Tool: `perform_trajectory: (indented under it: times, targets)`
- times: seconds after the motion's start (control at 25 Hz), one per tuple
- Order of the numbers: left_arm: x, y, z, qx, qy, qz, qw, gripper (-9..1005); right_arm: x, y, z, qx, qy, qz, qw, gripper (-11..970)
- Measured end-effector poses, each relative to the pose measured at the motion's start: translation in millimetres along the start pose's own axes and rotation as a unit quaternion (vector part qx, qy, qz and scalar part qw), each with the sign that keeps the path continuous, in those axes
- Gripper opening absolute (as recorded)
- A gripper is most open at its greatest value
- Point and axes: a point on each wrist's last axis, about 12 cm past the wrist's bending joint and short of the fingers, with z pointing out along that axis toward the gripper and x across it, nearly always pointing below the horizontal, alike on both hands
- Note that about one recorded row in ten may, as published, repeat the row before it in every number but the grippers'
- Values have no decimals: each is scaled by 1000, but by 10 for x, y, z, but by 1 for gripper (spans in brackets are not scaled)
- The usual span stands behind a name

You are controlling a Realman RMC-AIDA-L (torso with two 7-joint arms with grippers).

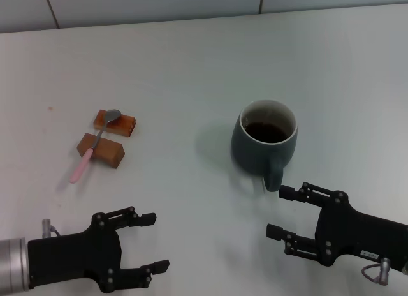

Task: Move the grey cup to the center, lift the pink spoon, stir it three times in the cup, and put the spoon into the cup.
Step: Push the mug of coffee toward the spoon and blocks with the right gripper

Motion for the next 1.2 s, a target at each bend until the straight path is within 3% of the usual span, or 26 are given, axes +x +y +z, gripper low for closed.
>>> perform_trajectory:
  times: [1.0, 1.08, 1.2]
  targets:
    - [-7, -2, -2, 1, -3, 0, 1000, 807, 18, 49, 4, -5, -4, -1, 1000, 711]
    - [-6, -5, -3, 1, -4, 0, 1000, 807, 18, 50, 5, -5, -4, -1, 1000, 509]
    - [-7, -6, -4, 1, -5, -5, 1000, 807, 15, 48, 9, -6, -4, -2, 1000, 360]
